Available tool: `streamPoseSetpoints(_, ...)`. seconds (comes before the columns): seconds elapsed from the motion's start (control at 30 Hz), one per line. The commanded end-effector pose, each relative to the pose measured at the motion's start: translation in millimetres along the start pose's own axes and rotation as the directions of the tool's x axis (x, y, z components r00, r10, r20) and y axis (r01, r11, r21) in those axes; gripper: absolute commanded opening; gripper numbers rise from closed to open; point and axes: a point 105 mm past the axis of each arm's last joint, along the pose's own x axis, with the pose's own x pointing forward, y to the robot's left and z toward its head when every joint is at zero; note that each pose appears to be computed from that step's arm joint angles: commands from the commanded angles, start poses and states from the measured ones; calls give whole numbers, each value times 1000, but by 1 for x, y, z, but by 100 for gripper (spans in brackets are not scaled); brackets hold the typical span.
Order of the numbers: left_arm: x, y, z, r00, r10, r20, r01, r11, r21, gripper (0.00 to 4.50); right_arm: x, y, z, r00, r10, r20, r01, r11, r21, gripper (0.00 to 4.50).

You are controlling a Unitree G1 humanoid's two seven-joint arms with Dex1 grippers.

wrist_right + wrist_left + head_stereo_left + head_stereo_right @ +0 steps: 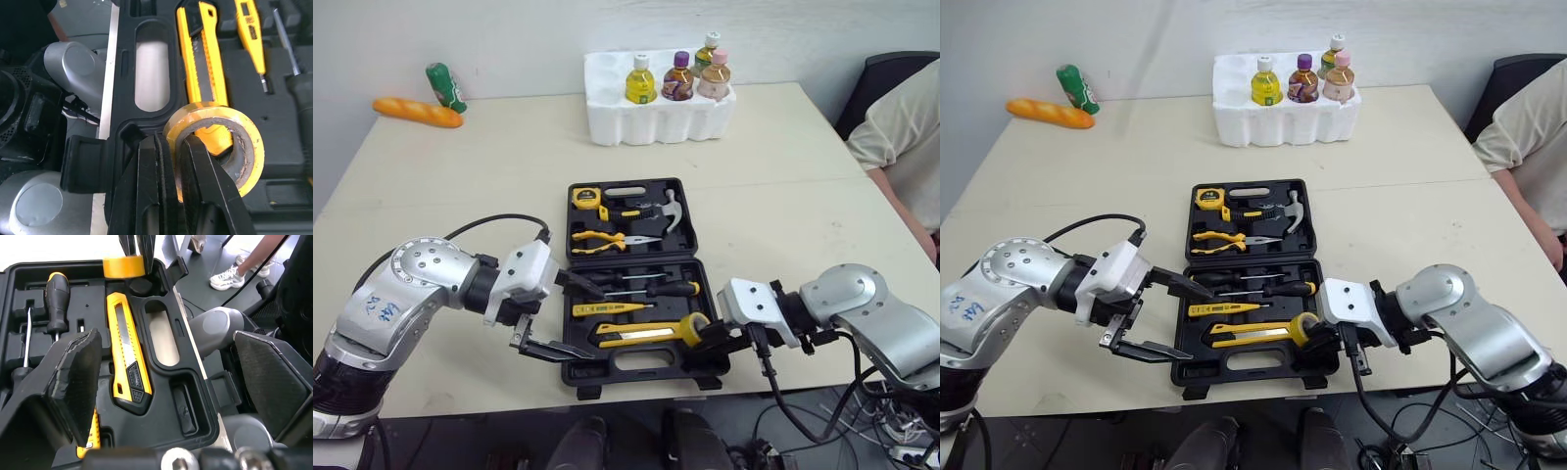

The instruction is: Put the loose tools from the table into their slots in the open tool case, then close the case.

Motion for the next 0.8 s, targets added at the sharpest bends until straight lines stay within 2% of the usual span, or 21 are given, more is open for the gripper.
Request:
streamPoseSetpoints(0.03,-2,-1,7,1000,16,12,-16,999,33,450,3,7,-7,999,14,-36,-15,999,-40,2)
streamPoseSetpoints(0.17,-2,0,4,999,33,16,-33,999,36,450,2,14,-22,995,36,-94,-40,998,-40,2)
streamPoseSetpoints(0.4,4,3,8,998,39,49,-42,997,60,450,5,25,-22,993,62,-97,-65,997,-34,2)
streamPoseSetpoints(0.53,3,3,6,998,38,48,-41,997,61,450,-2,37,-18,985,141,-94,-140,990,18,171)
streamPoseSetpoints(0.63,1,4,2,999,36,35,-38,997,60,450,-14,38,2,991,130,-29,-130,992,8,312)
streamPoseSetpoints(0.8,0,5,-1,999,37,29,-39,997,63,450,-28,30,9,998,56,23,-56,998,18,312)
